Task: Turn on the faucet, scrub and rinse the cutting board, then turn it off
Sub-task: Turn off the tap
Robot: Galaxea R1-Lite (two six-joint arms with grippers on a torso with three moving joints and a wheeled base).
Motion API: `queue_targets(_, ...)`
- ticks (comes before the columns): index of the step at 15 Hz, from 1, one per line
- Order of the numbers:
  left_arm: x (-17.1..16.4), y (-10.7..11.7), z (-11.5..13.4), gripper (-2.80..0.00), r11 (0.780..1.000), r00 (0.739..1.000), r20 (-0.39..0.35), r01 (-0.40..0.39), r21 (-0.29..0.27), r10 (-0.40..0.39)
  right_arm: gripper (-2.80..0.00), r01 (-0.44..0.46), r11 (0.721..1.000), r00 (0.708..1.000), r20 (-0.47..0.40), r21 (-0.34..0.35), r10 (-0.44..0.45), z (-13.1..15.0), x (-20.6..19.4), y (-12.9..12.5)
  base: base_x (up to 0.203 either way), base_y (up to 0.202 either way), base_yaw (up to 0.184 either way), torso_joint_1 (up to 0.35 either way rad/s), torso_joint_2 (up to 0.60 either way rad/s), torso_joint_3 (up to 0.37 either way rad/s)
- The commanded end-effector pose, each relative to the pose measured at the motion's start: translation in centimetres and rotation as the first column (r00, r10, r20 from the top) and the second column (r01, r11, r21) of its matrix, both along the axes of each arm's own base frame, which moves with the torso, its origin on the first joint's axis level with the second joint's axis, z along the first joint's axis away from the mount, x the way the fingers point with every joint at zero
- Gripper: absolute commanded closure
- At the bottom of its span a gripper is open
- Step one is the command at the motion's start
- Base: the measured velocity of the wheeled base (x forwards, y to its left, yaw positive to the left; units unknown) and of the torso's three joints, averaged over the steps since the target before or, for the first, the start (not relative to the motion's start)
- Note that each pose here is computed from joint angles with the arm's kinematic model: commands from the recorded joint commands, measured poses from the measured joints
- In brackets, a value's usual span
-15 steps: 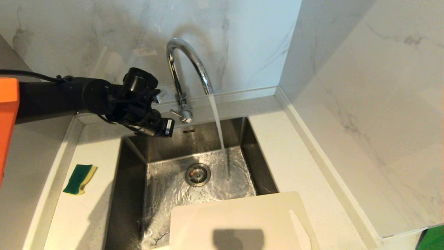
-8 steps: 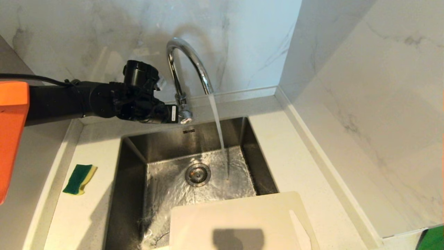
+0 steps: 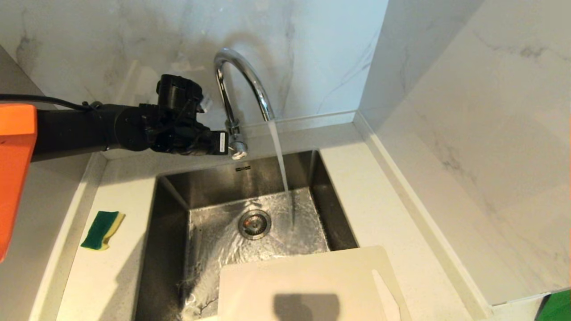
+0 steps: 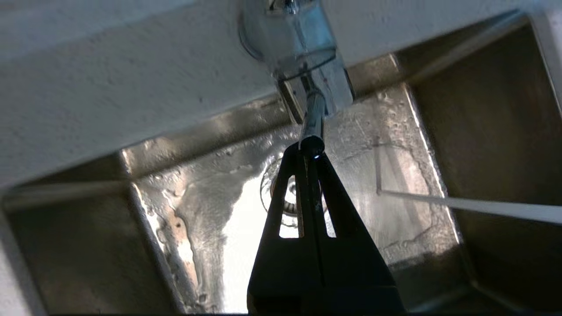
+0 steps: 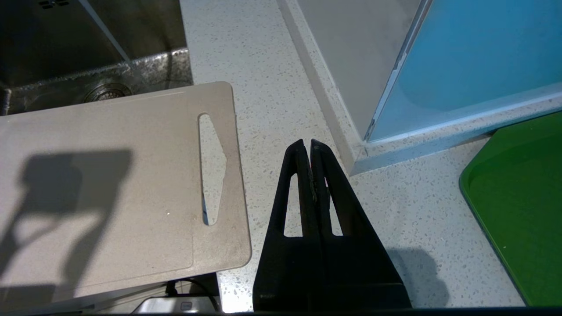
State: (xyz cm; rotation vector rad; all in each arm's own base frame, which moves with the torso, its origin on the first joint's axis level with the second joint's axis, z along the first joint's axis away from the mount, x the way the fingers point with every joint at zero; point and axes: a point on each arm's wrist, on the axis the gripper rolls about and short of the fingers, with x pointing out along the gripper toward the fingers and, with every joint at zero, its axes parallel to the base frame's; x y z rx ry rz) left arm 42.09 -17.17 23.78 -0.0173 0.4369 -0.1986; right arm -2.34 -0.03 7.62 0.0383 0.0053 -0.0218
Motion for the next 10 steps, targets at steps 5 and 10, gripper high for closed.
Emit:
queue_targets(5,-0.03,0.08,0.41,0.00,0.999,0.999,0.029,-0.031,0.010,0.031,0.00,0.001,1.000,1.000,0.000,0.000,-0.001,0.01,0.00,0.00,0.000,0.000,0.000,0.000,0.00,0.000)
queue_targets(10,0.18,0.04,0.95,0.00,0.999,0.995,0.084,-0.052,-0.008,0.053,0.00,0.000,1.000,1.000,-0.002,0.000,0.000,0.00,0.01,0.00,0.000,0.000,0.000,0.000,0.00,0.000)
